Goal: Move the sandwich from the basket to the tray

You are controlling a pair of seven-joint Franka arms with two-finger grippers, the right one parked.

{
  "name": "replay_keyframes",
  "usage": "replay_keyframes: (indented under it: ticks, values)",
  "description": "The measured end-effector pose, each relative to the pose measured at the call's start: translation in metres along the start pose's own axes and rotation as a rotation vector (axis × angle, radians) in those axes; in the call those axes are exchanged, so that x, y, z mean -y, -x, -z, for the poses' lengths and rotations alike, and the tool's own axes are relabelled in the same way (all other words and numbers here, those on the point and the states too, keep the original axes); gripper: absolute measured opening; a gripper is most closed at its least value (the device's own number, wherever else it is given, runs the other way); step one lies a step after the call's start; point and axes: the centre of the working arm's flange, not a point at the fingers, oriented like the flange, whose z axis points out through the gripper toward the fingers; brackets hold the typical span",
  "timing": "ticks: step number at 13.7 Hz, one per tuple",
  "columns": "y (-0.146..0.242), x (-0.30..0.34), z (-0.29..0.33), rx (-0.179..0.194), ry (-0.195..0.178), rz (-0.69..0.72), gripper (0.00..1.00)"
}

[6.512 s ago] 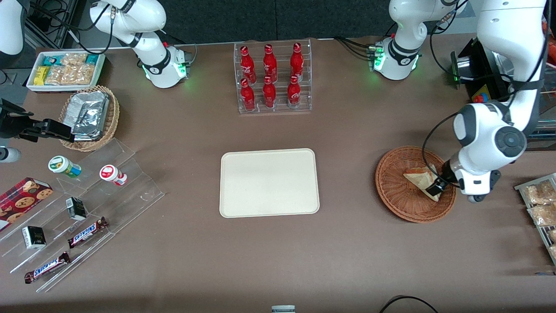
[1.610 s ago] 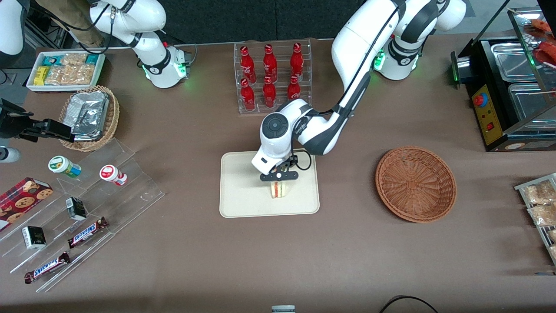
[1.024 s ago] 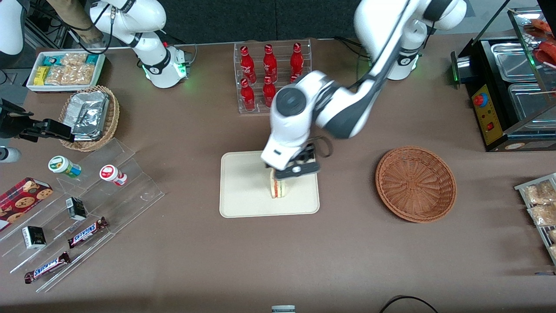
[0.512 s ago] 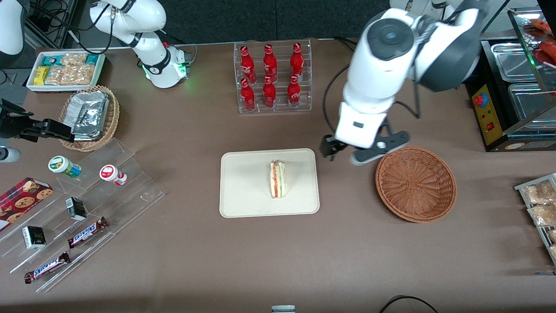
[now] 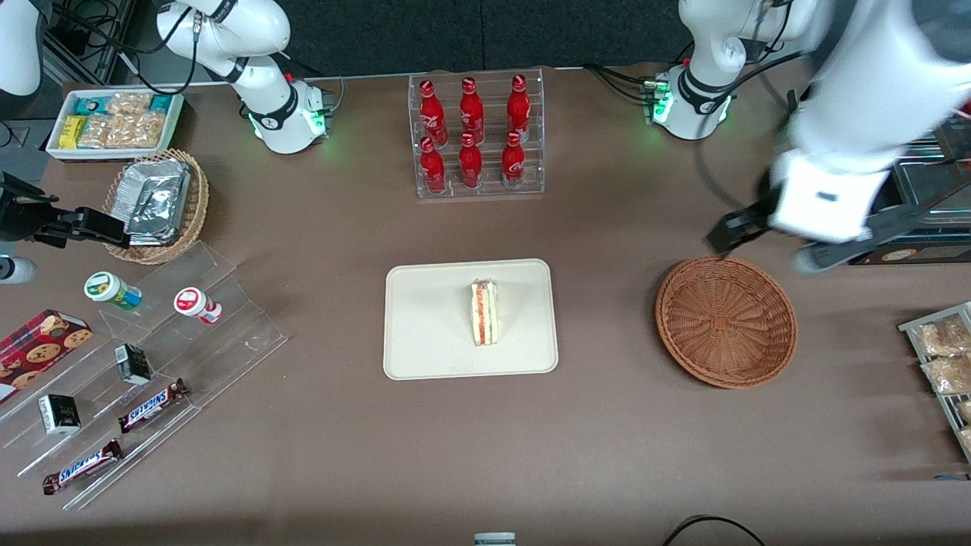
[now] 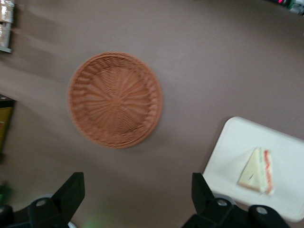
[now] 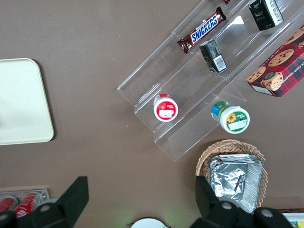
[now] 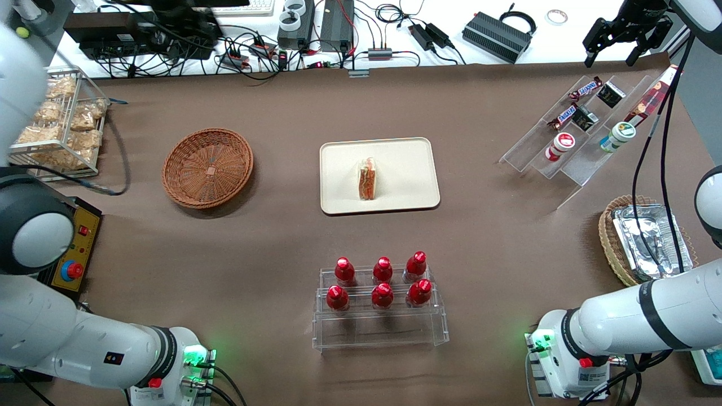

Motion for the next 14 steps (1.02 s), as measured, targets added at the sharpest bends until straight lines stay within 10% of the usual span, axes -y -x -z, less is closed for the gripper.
replay_keyframes:
  ticks: [8, 14]
  values:
    - [0.013, 0.136, 0.016, 0.095, 0.03, -0.27, 1.0]
    - [0.029, 0.146, 0.02, 0.075, 0.038, -0.349, 1.0]
